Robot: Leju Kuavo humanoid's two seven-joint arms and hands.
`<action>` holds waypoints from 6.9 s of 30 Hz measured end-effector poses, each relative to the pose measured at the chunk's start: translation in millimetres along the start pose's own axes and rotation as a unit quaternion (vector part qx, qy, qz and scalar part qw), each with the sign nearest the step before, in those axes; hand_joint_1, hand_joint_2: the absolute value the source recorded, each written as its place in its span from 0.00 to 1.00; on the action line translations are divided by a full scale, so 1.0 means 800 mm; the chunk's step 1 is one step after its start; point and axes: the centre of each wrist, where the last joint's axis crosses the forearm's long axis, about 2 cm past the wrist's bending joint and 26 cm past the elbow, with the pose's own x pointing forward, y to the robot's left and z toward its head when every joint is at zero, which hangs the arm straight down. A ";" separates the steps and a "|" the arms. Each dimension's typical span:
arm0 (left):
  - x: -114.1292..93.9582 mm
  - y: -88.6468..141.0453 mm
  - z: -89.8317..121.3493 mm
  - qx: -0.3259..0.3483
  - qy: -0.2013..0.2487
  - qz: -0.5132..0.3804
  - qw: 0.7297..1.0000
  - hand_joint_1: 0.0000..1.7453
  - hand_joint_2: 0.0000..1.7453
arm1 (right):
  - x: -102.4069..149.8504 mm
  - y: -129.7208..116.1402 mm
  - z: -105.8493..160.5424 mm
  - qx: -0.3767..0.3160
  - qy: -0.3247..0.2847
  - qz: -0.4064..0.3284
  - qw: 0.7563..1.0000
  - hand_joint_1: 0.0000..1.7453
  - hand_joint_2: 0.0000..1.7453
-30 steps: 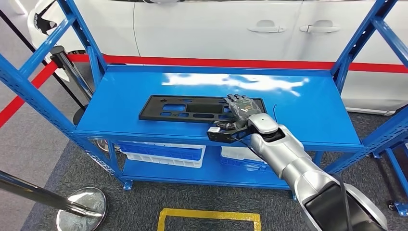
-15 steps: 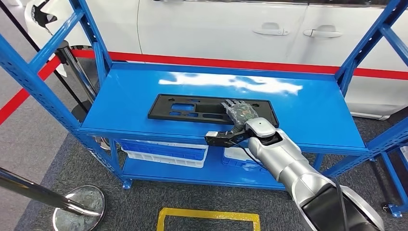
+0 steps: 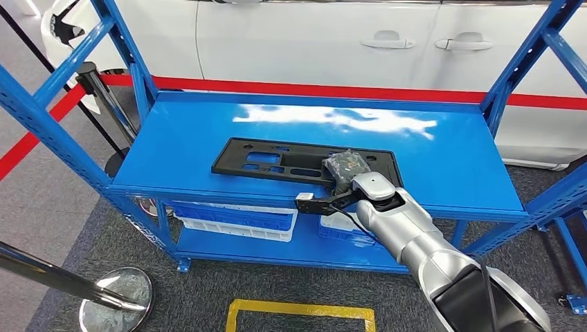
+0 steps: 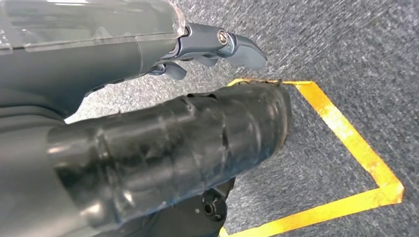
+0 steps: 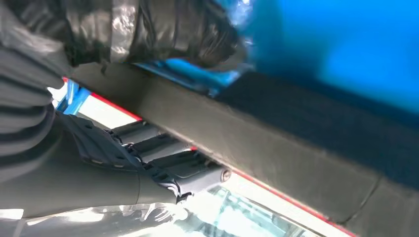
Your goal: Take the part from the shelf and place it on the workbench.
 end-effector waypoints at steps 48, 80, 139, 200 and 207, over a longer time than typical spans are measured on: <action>-0.004 -0.002 0.001 -0.022 -0.023 0.008 0.999 0.00 1.00 | 0.079 -0.290 0.062 -0.302 -0.029 0.165 0.939 1.00 1.00; 0.005 0.007 -0.002 -0.011 -0.027 -0.002 1.000 0.00 1.00 | 0.032 -0.276 0.077 -0.277 -0.044 0.145 0.949 1.00 1.00; 0.012 0.009 -0.004 -0.014 -0.038 0.001 0.999 0.00 1.00 | 0.039 -0.268 0.064 -0.260 -0.055 0.157 0.951 1.00 1.00; 0.004 0.000 -0.001 -0.007 -0.016 -0.002 1.000 0.00 1.00 | 0.053 -0.252 0.038 -0.221 -0.069 0.149 0.961 1.00 1.00; 0.001 -0.002 0.000 -0.008 -0.013 -0.002 1.000 0.00 1.00 | 0.054 -0.253 0.038 -0.222 -0.070 0.149 0.961 1.00 1.00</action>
